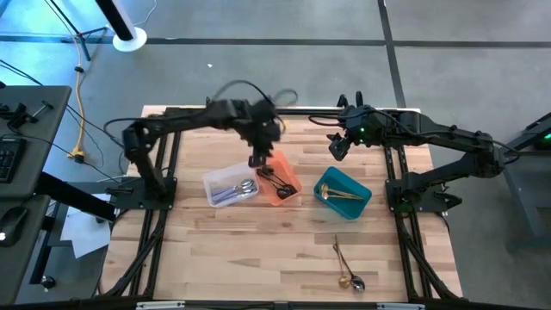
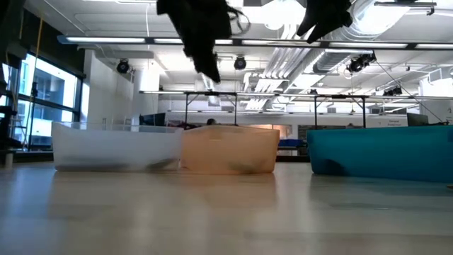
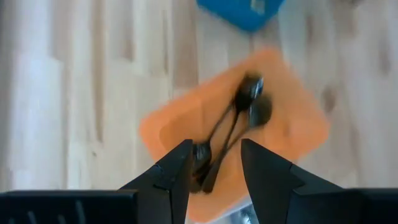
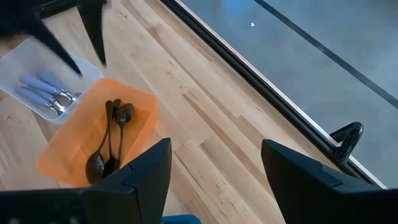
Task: Sort silverware by color (type)
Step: Put the gold spoon into the blue bin
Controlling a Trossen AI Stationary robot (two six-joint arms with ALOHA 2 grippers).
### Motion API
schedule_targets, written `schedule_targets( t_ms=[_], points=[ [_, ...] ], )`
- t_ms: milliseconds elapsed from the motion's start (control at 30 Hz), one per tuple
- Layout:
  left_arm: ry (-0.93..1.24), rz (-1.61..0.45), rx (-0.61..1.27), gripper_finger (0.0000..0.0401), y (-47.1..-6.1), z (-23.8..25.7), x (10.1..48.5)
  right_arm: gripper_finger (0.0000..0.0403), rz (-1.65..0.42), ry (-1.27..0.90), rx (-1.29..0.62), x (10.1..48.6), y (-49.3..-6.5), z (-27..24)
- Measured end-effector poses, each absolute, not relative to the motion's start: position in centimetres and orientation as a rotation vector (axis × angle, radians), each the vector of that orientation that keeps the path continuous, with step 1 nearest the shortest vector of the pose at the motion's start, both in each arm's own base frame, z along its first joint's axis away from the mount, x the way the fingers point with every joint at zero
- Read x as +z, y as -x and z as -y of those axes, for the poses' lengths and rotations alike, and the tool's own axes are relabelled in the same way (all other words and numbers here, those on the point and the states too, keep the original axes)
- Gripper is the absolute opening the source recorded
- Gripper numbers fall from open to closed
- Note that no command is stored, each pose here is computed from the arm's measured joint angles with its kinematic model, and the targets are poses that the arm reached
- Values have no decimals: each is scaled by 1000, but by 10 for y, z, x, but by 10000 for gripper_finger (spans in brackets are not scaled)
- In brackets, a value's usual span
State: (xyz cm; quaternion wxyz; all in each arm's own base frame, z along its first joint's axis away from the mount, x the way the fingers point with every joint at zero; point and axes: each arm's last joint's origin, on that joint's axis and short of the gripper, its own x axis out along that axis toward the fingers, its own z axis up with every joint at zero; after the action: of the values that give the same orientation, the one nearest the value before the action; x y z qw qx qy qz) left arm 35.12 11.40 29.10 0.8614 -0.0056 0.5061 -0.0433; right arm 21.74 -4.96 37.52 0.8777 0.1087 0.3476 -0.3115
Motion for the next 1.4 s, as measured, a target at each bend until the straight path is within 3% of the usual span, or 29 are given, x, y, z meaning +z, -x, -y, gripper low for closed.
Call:
schedule_targets(
  t_ms=[467, 733, 867, 1167, 1400],
  points=[
    [-10, -423, 39, 129, -248, -97, 441, 233, -715, -226, -648, 376, -218, 50],
    [-45, -210, 68, 129, -194, -73, 482, 233, -643, -195, -529, 383, -226, 49],
    [-15, -122, 84, 129, -179, -67, 476, 233, -593, -157, -500, 387, -230, 49],
    [141, 103, 74, 129, -169, -59, 405, 233, -562, -132, -461, 391, -232, 49],
    [165, 145, 101, 129, -177, -60, 366, 233, -558, -98, -361, 392, -233, 47]
  ],
)
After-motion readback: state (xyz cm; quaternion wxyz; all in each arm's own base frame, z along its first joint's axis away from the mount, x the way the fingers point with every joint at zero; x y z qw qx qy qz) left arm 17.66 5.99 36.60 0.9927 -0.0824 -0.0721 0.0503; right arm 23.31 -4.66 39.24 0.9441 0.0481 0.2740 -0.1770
